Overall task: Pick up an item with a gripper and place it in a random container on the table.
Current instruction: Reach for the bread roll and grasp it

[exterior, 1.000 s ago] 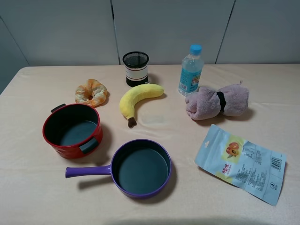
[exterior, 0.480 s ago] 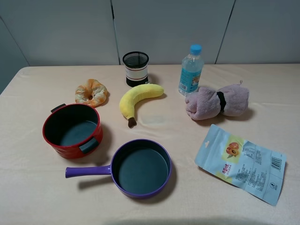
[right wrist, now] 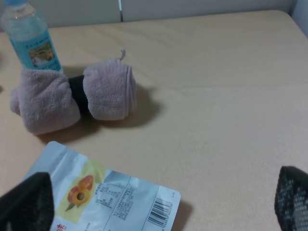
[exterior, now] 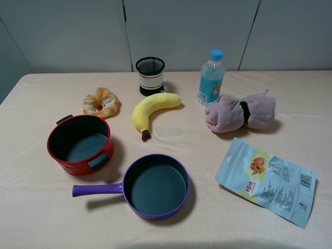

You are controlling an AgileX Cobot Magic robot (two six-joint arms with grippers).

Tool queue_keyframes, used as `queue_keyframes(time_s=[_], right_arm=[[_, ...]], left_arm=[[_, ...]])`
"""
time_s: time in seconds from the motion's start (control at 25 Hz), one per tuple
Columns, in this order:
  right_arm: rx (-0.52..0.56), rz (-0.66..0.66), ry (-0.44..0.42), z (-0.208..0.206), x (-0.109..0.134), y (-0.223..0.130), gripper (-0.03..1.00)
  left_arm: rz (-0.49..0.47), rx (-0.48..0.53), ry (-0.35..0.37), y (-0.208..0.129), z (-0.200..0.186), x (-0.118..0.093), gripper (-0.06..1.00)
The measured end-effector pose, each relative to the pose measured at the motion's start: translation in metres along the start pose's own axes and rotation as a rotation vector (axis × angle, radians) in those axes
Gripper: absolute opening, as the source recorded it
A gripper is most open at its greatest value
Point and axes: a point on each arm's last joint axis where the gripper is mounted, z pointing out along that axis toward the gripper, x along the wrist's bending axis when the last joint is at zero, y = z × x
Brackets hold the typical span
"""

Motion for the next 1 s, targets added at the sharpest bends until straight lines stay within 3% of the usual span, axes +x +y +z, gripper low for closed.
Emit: queue_keyframes(time_s=[0.16,0.48,1.0], right_arm=[[0.0,0.0,0.0,0.0,0.0,0.0,0.69],[0.0,0.0,0.0,0.0,0.0,0.0,0.69],[-0.001,0.0,0.0,0.0,0.0,0.0,0.69]], left_arm=[[0.0,0.011,0.0,0.004,-0.002,0.0,0.87],[0.007,0.13,-0.003,0.04,0.005,0.001,0.87],[0.085,0.31,-0.022,0.105,0.049,-0.001,0.87]])
